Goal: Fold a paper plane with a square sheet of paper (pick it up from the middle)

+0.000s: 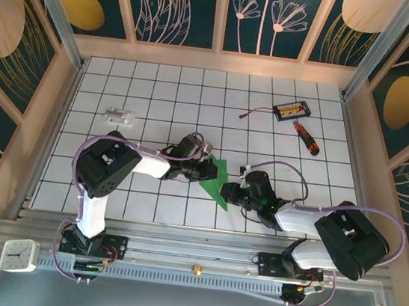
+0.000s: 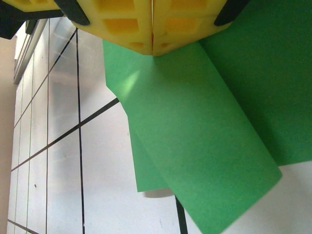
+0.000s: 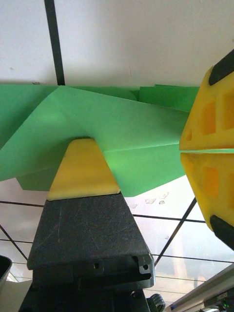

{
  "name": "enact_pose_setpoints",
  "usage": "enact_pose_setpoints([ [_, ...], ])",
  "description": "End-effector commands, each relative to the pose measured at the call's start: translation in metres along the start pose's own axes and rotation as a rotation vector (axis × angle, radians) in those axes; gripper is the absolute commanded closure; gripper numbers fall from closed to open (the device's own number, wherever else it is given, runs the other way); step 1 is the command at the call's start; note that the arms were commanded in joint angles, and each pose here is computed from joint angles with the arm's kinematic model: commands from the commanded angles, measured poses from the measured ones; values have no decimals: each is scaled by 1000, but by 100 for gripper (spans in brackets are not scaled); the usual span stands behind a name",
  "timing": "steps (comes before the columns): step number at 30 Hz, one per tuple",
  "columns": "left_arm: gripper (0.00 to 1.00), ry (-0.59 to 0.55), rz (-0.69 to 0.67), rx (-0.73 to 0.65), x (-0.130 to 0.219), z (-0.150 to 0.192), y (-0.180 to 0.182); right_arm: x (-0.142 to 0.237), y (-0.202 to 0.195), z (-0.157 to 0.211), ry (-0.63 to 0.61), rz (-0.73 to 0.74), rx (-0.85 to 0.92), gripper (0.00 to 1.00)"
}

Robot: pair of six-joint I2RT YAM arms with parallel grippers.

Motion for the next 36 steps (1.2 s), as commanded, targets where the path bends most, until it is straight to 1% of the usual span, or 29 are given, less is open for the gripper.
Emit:
enact_pose_setpoints([
  [1, 91, 44, -91, 15, 2, 19, 25, 1, -4, 5, 13, 18, 15, 89],
  [10, 91, 43, -118, 6, 2, 21, 30, 9, 5, -12, -45, 43, 66, 88],
  [16, 91, 31, -135, 4, 4, 19, 31, 16, 3, -13, -55, 48, 65, 87],
  [18, 91, 29, -136, 4, 4, 19, 31, 17, 4, -15, -64, 49, 60, 85],
  [22, 91, 28, -139, 4, 4, 19, 31, 16, 2, -23, -86, 79, 26, 79],
  [25, 90, 28, -138, 4, 4, 19, 31, 11, 8, -27, -80, 56, 13, 76],
  [30, 90, 28, -141, 6, 4, 19, 32, 9, 14, -27, -66, 32, 35, 76],
  [34, 90, 26, -139, 7, 4, 19, 32, 16, 29, -17, -49, -19, 142, 81],
  [36, 90, 25, -140, 6, 3, 18, 32, 16, 34, -11, -16, -33, 178, 83],
])
Point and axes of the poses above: each hand's point on the last joint's axis, 136 mm out from that joint toward the fingers, its own x axis back along the fingers, its own y axis along the line the jaws close on, z = x × y, the point moved 5 cm from there along x, back along the fingers, and after that the axes turned 15 degrees about -x, right-handed, at the moved point
